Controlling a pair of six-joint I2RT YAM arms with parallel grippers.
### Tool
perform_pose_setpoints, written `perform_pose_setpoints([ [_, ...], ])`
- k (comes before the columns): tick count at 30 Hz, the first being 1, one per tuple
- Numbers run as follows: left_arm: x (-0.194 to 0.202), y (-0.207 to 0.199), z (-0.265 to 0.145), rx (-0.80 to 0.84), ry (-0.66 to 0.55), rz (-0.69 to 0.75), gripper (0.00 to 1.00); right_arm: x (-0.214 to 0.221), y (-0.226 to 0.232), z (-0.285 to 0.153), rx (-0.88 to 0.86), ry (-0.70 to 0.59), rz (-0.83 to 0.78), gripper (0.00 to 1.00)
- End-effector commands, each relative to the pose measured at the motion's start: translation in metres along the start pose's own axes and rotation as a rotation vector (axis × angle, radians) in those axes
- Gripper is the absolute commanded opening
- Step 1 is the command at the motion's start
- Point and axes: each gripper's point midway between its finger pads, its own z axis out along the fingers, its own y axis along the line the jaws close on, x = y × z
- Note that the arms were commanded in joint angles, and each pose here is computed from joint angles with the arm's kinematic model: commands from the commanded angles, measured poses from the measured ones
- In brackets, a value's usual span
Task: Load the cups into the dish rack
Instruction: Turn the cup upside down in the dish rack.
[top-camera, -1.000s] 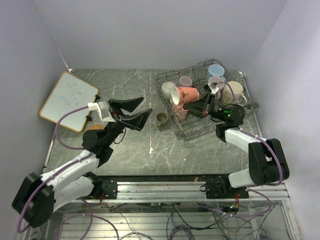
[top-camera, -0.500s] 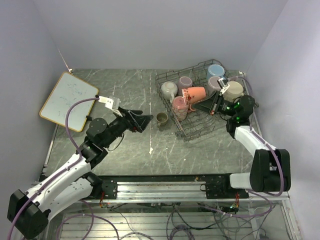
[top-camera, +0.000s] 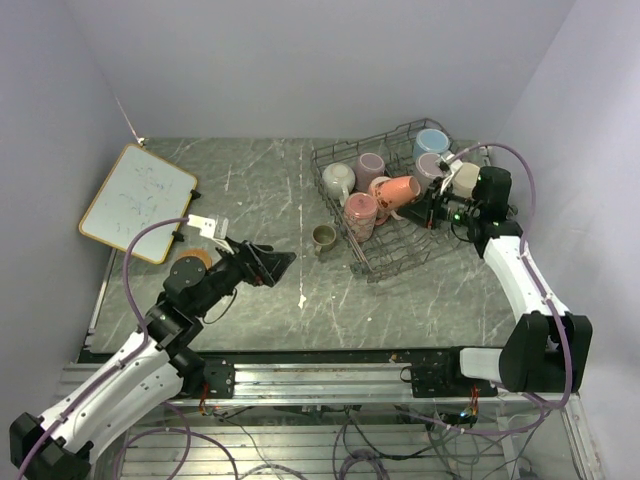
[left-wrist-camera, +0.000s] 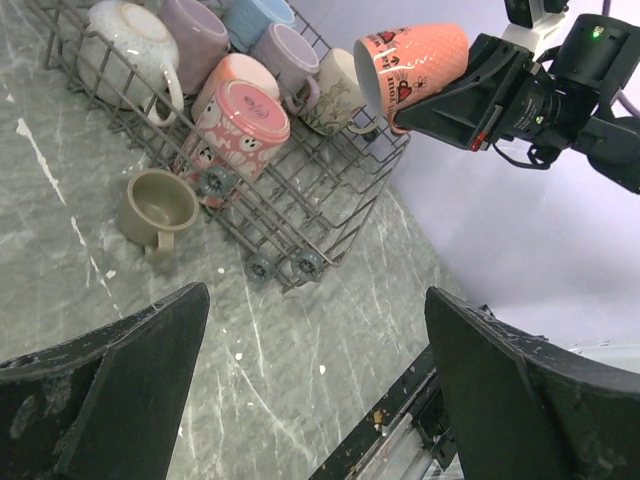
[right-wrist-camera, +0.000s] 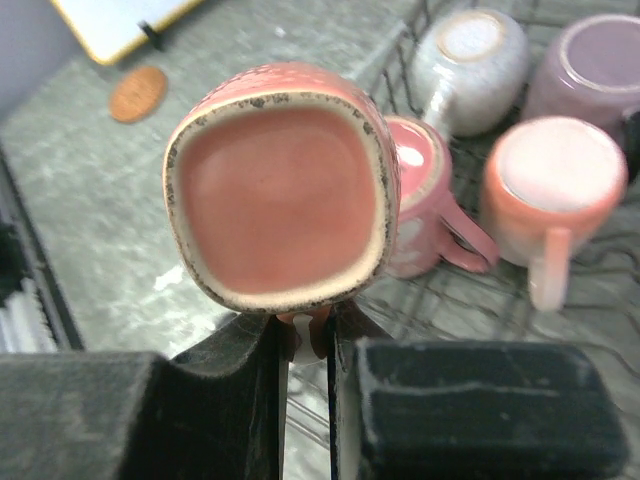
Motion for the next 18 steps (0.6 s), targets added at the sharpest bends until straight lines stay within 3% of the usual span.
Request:
perform_pose_setpoints([
  [1, 0.008, 0.012, -0.008, -0.054, 0.021, -0.021, 0.99, 0.007, -0.028, -0.014, 0.113, 0.097, -0.213, 0.00],
  [18, 0.017, 0.017, -0.024, -0.077, 0.054, -0.019, 0.99, 0.034, -0.078, -0.021, 0.216, 0.252, -0.476, 0.00],
])
